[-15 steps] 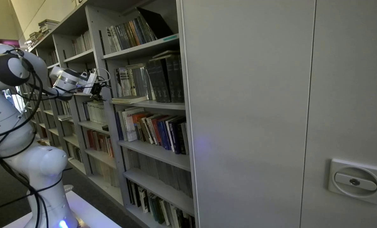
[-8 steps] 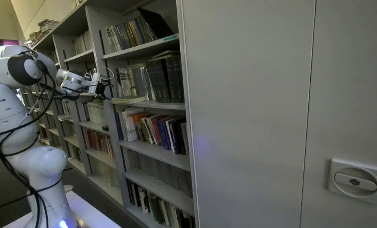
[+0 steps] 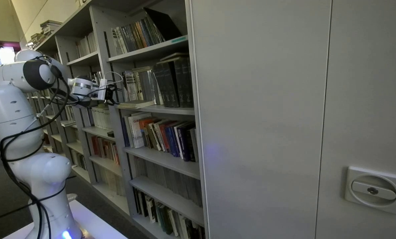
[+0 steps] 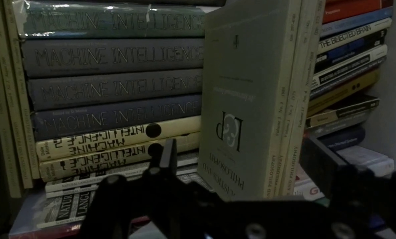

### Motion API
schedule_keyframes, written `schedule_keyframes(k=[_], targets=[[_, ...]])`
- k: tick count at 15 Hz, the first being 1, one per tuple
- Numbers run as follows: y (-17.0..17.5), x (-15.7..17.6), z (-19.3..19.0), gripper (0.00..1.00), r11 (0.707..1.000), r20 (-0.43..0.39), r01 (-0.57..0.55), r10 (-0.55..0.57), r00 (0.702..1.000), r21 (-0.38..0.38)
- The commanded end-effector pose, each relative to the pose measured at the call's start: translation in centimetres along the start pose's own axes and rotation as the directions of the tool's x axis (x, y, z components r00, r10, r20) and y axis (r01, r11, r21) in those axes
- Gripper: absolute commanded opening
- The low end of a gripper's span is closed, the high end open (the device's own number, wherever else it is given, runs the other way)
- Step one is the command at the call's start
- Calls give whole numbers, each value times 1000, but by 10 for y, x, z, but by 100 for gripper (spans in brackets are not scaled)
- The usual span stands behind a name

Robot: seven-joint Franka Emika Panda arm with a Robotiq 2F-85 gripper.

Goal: Pick up the book and arrange it on the shelf with the other books

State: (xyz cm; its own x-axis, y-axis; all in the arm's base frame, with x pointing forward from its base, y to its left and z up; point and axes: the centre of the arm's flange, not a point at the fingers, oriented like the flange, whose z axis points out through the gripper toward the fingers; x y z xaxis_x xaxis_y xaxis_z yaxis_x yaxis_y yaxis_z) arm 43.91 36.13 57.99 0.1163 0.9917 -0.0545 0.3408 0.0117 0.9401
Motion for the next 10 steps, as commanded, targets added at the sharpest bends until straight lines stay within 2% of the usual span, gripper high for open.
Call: schedule_keyframes(k=[1, 10], targets=[[-1, 16, 8, 100, 999, 7, 10, -10, 1000, -33], [-13, 28, 18, 100, 1000, -2, 26, -26, 1000, -13]])
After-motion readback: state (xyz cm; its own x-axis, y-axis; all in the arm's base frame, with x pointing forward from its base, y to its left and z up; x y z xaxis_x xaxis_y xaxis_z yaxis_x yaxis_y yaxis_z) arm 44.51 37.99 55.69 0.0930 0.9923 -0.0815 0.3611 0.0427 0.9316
